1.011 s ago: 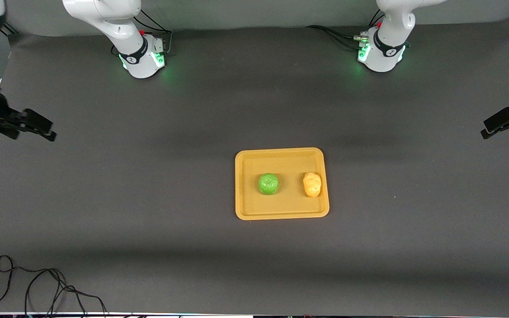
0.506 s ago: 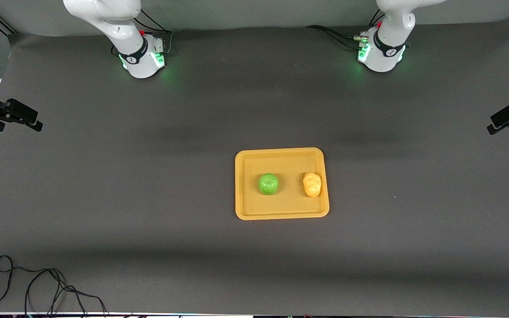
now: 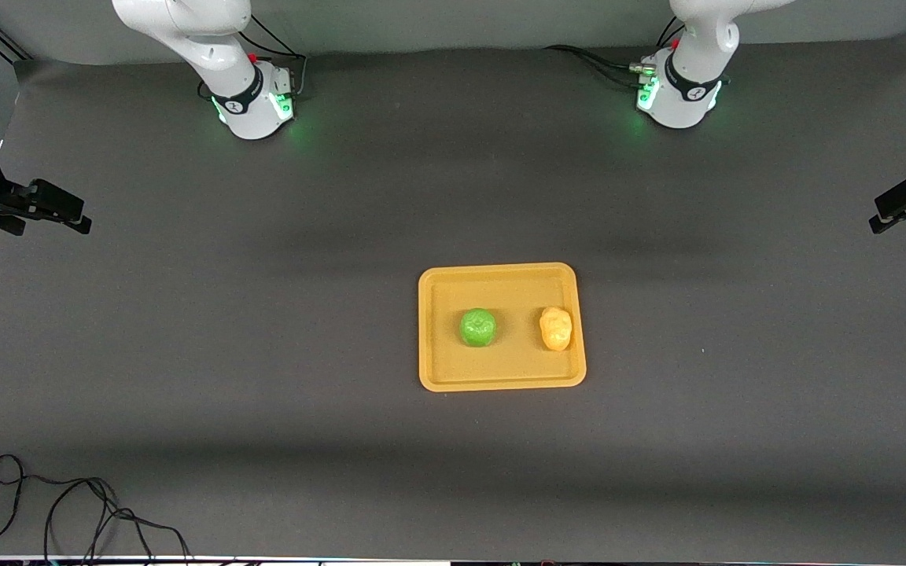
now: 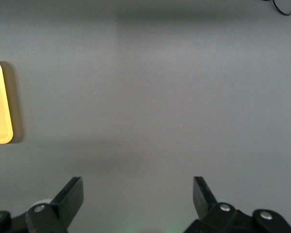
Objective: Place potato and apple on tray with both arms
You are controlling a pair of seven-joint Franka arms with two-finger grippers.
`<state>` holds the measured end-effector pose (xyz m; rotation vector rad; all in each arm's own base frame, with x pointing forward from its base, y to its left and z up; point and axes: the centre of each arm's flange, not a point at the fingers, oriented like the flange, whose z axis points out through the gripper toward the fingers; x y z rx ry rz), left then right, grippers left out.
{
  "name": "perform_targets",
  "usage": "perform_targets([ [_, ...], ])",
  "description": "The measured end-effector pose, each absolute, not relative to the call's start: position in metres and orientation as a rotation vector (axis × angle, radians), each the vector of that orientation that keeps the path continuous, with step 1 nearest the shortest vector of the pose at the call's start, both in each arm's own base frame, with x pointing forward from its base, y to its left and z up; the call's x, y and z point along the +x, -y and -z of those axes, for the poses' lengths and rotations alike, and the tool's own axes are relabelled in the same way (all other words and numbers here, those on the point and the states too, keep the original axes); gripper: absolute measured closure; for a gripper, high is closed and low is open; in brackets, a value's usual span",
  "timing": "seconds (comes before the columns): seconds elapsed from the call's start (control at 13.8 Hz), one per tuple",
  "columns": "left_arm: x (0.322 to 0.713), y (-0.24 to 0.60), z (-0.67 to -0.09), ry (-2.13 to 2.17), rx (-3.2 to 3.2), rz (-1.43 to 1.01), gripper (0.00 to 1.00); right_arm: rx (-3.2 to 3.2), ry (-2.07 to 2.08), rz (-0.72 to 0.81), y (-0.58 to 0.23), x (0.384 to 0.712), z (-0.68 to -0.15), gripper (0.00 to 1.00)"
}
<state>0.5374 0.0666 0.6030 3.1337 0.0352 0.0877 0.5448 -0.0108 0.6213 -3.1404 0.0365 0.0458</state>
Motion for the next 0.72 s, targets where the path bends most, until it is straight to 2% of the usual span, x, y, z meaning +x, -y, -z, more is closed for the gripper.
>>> perform_targets([
  [0.72, 0.5353, -0.0654, -0.6063, -0.113, 3.13, -0.064, 0.0, -3.141, -0.034, -0.034, 0.0016, 0.5452, -0.6229, 0.0],
])
